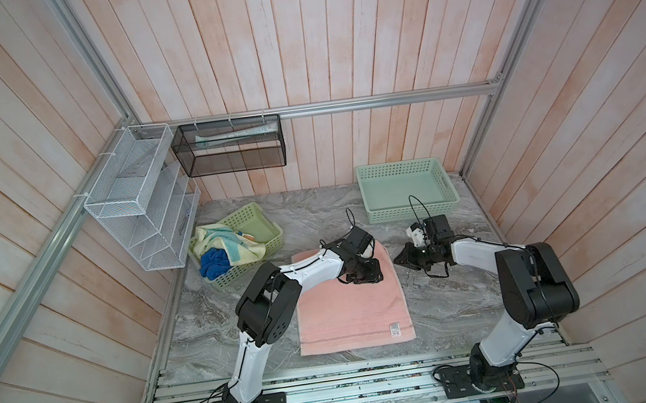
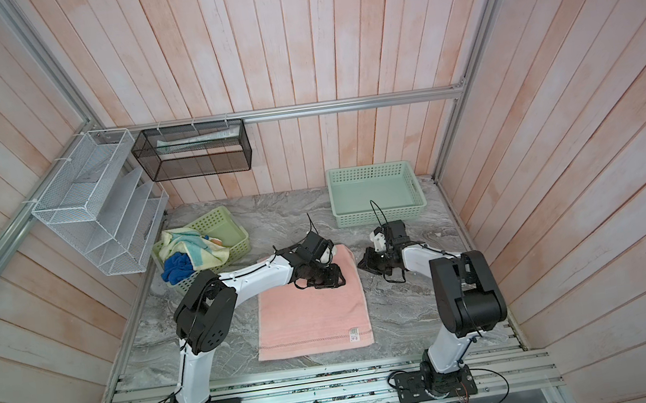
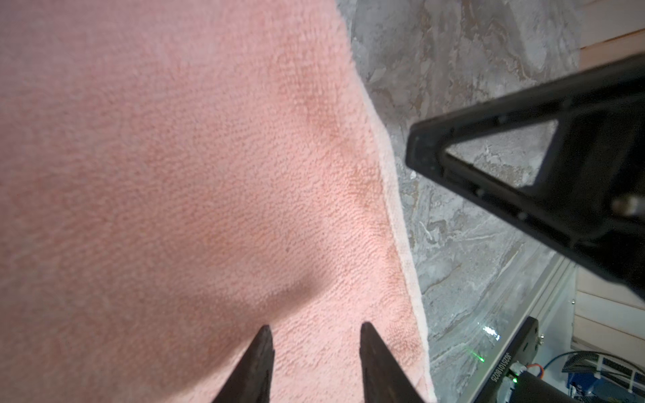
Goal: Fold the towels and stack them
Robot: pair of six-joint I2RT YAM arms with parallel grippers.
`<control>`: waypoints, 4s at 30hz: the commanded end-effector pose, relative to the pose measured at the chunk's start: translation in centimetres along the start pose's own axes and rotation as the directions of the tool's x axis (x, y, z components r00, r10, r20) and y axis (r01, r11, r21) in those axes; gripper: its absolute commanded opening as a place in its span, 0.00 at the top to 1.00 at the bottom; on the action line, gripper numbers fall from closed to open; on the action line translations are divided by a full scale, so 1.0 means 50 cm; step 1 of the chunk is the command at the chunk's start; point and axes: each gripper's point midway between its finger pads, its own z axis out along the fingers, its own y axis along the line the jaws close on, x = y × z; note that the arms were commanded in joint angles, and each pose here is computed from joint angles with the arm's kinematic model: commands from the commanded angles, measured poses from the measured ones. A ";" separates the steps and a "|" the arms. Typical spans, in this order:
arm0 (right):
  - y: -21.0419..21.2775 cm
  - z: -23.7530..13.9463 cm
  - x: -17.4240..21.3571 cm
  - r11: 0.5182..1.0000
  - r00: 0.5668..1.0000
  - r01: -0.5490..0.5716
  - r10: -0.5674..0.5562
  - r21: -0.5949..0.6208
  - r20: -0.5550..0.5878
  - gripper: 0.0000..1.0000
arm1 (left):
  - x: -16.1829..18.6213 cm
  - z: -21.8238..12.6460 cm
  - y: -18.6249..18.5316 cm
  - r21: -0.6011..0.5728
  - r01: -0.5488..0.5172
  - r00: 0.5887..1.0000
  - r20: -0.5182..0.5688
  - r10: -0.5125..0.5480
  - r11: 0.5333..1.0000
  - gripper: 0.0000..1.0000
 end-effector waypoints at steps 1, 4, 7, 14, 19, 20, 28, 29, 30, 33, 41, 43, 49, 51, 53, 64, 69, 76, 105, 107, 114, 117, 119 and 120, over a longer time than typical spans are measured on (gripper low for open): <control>0.039 0.020 -0.014 0.996 0.998 0.054 -0.055 -0.072 -0.012 0.84 | 0.020 0.016 0.007 0.007 -0.011 1.000 -0.029 0.012 1.000 0.57; 0.056 0.036 -0.023 0.993 0.997 0.064 -0.067 -0.099 -0.029 0.84 | 0.039 0.023 0.012 0.011 -0.012 0.999 -0.046 0.013 1.000 0.57; 0.079 0.043 -0.033 0.987 0.997 0.062 -0.069 -0.146 -0.043 0.80 | 0.057 0.030 0.017 0.009 -0.014 0.998 -0.062 0.015 1.000 0.57; 0.118 0.054 -0.046 0.974 0.996 0.071 -0.082 -0.213 -0.041 0.66 | 0.096 0.042 0.043 -0.001 0.004 0.996 -0.090 -0.004 1.000 0.57; 0.120 0.080 -0.025 0.973 0.994 0.043 -0.065 -0.225 -0.090 0.62 | 0.112 0.049 0.057 -0.012 0.011 0.995 -0.101 -0.012 1.000 0.57; 0.124 0.080 -0.024 0.974 0.994 0.045 -0.067 -0.223 -0.091 0.62 | 0.115 0.050 0.060 -0.014 0.012 0.995 -0.103 -0.013 1.000 0.57; 0.121 0.059 -0.046 0.989 0.999 0.019 -0.023 -0.148 -0.024 0.57 | 0.132 0.061 0.080 -0.041 0.024 0.992 -0.124 -0.029 0.999 0.57; 0.114 0.062 -0.047 0.991 1.000 0.005 -0.008 -0.133 -0.023 0.56 | 0.132 0.060 0.081 -0.042 0.024 0.992 -0.124 -0.029 0.999 0.57; 0.109 0.066 -0.046 0.991 1.000 -0.011 0.008 -0.130 -0.027 0.55 | 0.135 0.061 0.081 -0.042 0.023 0.992 -0.126 -0.028 0.999 0.57; 0.099 0.082 -0.043 0.991 0.998 -0.055 0.051 -0.120 -0.042 0.54 | 0.137 0.061 0.083 -0.044 0.022 0.991 -0.127 -0.027 0.999 0.57; 0.081 0.101 -0.040 0.986 0.991 -0.135 0.133 -0.092 -0.029 0.49 | 0.142 0.065 0.085 -0.036 0.022 0.991 -0.129 -0.027 0.999 0.57; 0.082 0.107 -0.048 0.983 0.988 -0.154 0.153 -0.104 -0.017 0.47 | 0.145 0.067 0.085 -0.029 0.024 0.991 -0.130 -0.028 0.999 0.57; 0.118 0.099 -0.108 0.963 0.978 -0.176 0.195 -0.204 0.078 0.46 | 0.160 0.069 0.090 -0.019 0.033 0.990 -0.137 -0.035 0.999 0.57; 0.125 0.086 -0.139 0.964 0.975 -0.166 0.192 -0.208 0.116 0.46 | 0.167 0.067 0.092 -0.016 0.038 0.989 -0.140 -0.040 0.999 0.57; 0.128 0.066 -0.171 0.965 0.970 -0.158 0.191 -0.208 0.149 0.46 | 0.175 0.065 0.098 -0.019 0.044 0.989 -0.143 -0.046 0.999 0.57; 0.049 -0.065 -0.260 0.994 0.941 -0.111 0.112 -0.020 0.319 0.46 | 0.190 0.057 0.106 -0.026 0.045 0.989 -0.137 -0.049 0.999 0.57; 0.041 -0.046 -0.222 0.995 0.954 -0.100 0.097 -0.005 0.285 0.47 | 0.170 0.042 0.091 -0.016 0.036 0.993 -0.113 -0.037 0.999 0.55; 0.035 0.045 -0.133 0.993 0.988 0.016 -0.033 0.119 0.149 0.53 | 0.054 -0.078 0.038 0.005 -0.010 0.998 0.055 0.010 1.000 0.48; 0.008 0.130 -0.094 0.930 0.978 0.205 -0.208 0.303 -0.024 0.59 | -0.075 -0.239 0.485 -0.383 0.276 0.944 0.279 -0.174 0.882 0.36; 0.009 0.134 -0.094 0.929 0.975 0.221 -0.221 0.298 -0.036 0.60 | -0.083 -0.233 0.486 -0.366 0.269 0.944 0.284 -0.169 0.891 0.37; 0.027 0.122 -0.120 0.893 0.938 0.337 -0.345 0.297 -0.030 0.80 | -0.116 -0.231 0.459 -0.274 0.181 0.943 0.321 -0.087 0.945 0.61; 0.048 0.102 -0.135 0.853 0.894 0.428 -0.448 0.297 -0.002 0.94 | -0.131 -0.251 0.438 -0.253 0.134 0.930 0.367 -0.033 0.958 0.84; 0.060 0.078 -0.156 0.825 0.867 0.463 -0.497 0.325 0.028 1.00 | -0.141 -0.275 0.423 -0.250 0.108 0.916 0.401 0.001 0.962 1.00; 0.065 0.069 -0.162 0.812 0.856 0.477 -0.516 0.338 0.032 1.00 | -0.146 -0.285 0.415 -0.248 0.097 0.910 0.415 0.015 0.964 1.00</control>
